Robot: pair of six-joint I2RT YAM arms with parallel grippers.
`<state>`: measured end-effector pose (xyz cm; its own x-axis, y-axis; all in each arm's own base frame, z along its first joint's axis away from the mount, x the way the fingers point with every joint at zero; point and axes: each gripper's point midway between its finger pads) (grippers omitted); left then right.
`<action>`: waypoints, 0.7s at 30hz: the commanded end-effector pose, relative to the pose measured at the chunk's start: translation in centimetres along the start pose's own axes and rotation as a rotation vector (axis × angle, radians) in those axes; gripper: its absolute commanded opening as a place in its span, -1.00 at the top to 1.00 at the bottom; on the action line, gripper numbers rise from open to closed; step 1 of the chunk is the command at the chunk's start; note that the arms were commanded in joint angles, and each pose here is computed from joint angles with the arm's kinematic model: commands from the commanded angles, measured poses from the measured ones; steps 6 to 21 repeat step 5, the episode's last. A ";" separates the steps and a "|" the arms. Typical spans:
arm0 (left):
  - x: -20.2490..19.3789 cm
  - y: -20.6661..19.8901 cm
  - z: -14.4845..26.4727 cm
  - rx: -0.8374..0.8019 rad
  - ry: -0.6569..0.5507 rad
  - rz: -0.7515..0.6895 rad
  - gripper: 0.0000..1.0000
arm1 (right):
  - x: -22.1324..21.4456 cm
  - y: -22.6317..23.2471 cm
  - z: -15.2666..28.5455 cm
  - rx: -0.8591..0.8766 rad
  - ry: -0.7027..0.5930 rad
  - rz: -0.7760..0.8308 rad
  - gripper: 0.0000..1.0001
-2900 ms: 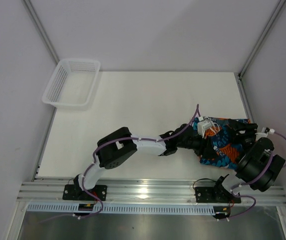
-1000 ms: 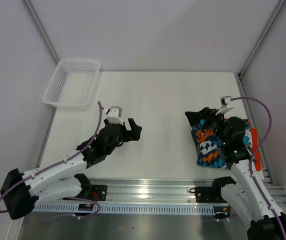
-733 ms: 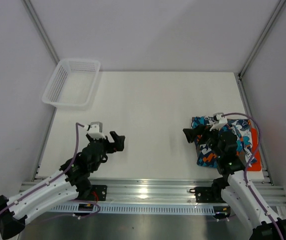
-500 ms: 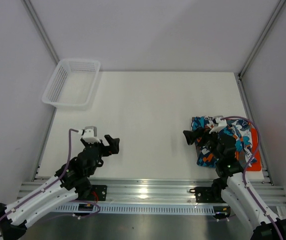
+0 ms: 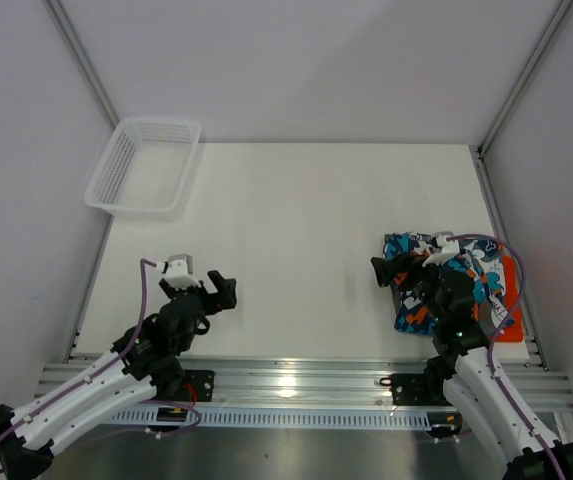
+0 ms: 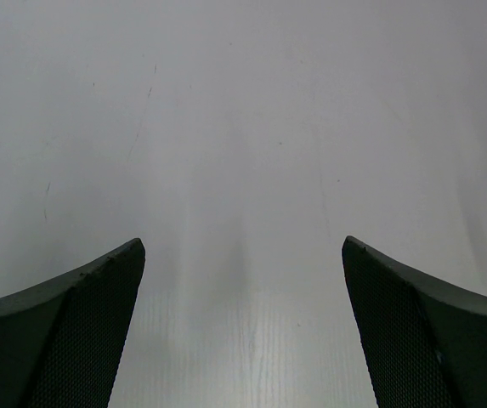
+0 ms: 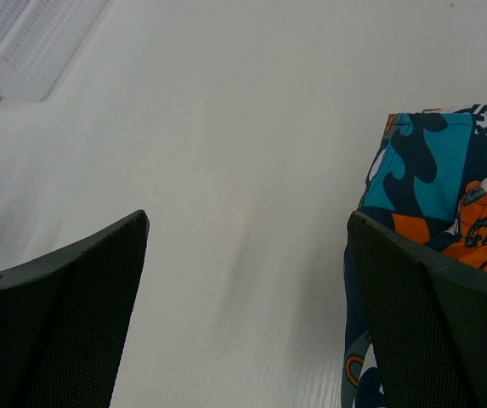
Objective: Fold and stack the shorts
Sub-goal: Neatly place the folded shorts to the corner
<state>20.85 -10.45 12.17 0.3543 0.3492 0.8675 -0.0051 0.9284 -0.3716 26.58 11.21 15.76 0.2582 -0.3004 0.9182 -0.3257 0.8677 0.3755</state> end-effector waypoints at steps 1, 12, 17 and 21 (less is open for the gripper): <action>0.3 0.2 0.0 0.007 -0.025 0.032 -0.98 | 0.7 -0.2 0.0 -0.012 -0.036 0.023 -0.99; 0.4 0.3 0.0 0.010 -0.031 0.037 -0.98 | 0.7 -0.3 0.0 -0.019 -0.036 0.018 -0.99; 0.4 0.3 0.0 0.010 -0.031 0.037 -0.98 | 0.7 -0.3 0.0 -0.019 -0.036 0.018 -0.99; 0.4 0.3 0.0 0.010 -0.031 0.037 -0.98 | 0.7 -0.3 0.0 -0.019 -0.036 0.018 -0.99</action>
Point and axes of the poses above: each gripper's point midway between its finger pads, its own z axis back along the fingers, its own y axis along the line the jaws close on, x = y × z, and after that the axes turned 2 degrees about z, right-handed
